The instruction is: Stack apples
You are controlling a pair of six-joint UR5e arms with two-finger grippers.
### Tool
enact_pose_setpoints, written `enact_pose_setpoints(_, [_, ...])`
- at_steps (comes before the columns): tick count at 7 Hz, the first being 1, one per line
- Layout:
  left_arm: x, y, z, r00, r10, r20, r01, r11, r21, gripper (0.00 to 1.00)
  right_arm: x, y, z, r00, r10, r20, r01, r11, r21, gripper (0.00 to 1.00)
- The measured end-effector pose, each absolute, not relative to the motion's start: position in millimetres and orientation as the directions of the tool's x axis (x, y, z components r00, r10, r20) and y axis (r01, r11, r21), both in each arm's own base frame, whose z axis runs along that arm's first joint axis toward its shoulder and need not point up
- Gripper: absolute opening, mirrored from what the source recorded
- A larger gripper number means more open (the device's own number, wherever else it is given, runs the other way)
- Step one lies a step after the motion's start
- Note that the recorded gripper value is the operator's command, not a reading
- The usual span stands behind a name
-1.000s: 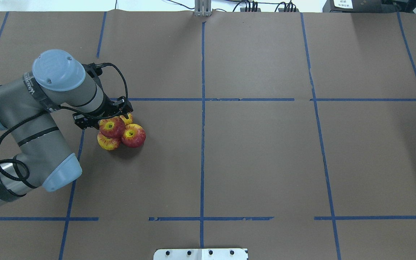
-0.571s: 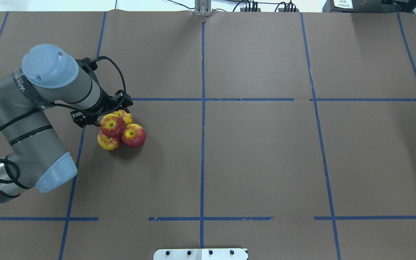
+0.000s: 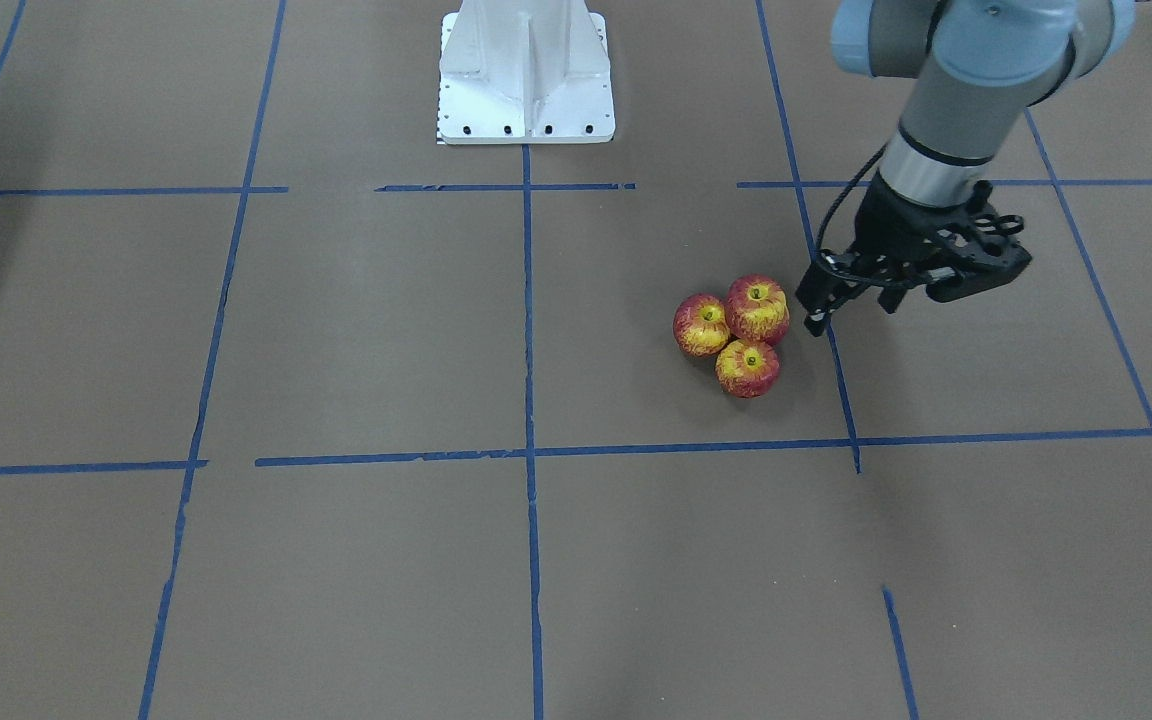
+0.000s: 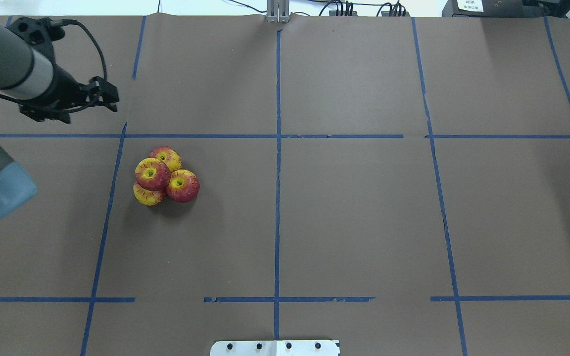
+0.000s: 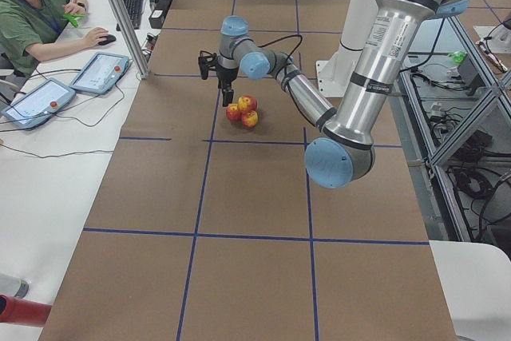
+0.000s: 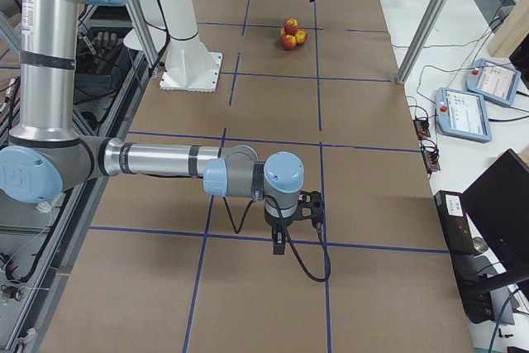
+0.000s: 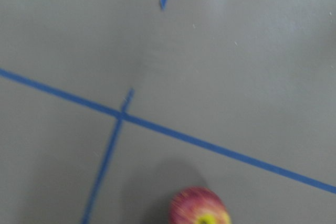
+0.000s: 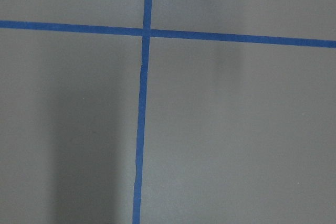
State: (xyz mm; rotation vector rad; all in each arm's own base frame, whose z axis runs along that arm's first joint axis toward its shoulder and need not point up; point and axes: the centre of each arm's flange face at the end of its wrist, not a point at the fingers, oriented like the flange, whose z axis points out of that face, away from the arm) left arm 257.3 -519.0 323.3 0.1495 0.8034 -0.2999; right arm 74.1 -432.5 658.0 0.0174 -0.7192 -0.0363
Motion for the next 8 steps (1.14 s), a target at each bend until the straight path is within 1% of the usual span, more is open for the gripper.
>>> enact_pose_setpoints(2, [158,-531,395,0.764,-0.005,-0.645,0.14,0.977,0.159,1.0,74,-432,658,0.752,-0.039,0.658,0.027,0.999,0.028,1.0])
enact_pose_setpoints(4, [26,-532,454,0.829,0.186,-0.528,-0.076,0.972,0.223,1.0,74,-432,658,0.752,-0.039,0.658,0.027,0.999,0.028,1.0])
enact_pose_setpoints(5, [-31,-518,492,0.821,0.22,-0.528,-0.128,0.97,0.204,1.0,74,-432,658,0.752,-0.039,0.658,0.027,0.999,0.029,1.0])
enact_pose_setpoints(6, [-65,-496,541,0.782,0.22,-0.583,-0.148,0.974,0.17,1.0,74,-432,658,0.752,-0.039,0.658,0.027,0.999,0.029,1.0])
enact_pose_setpoints(7, [-84,-477,584,0.738,0.235,-0.633,-0.169,0.972,0.164,1.0,74,-432,658,0.752,-0.039,0.658,0.027,0.999,0.029,1.0])
enact_pose_setpoints(8, [-92,-464,610,0.709,0.25,-0.659,-0.189,0.968,0.164,1.0,74,-432,658,0.752,-0.039,0.658,0.027,0.999,0.029,1.0])
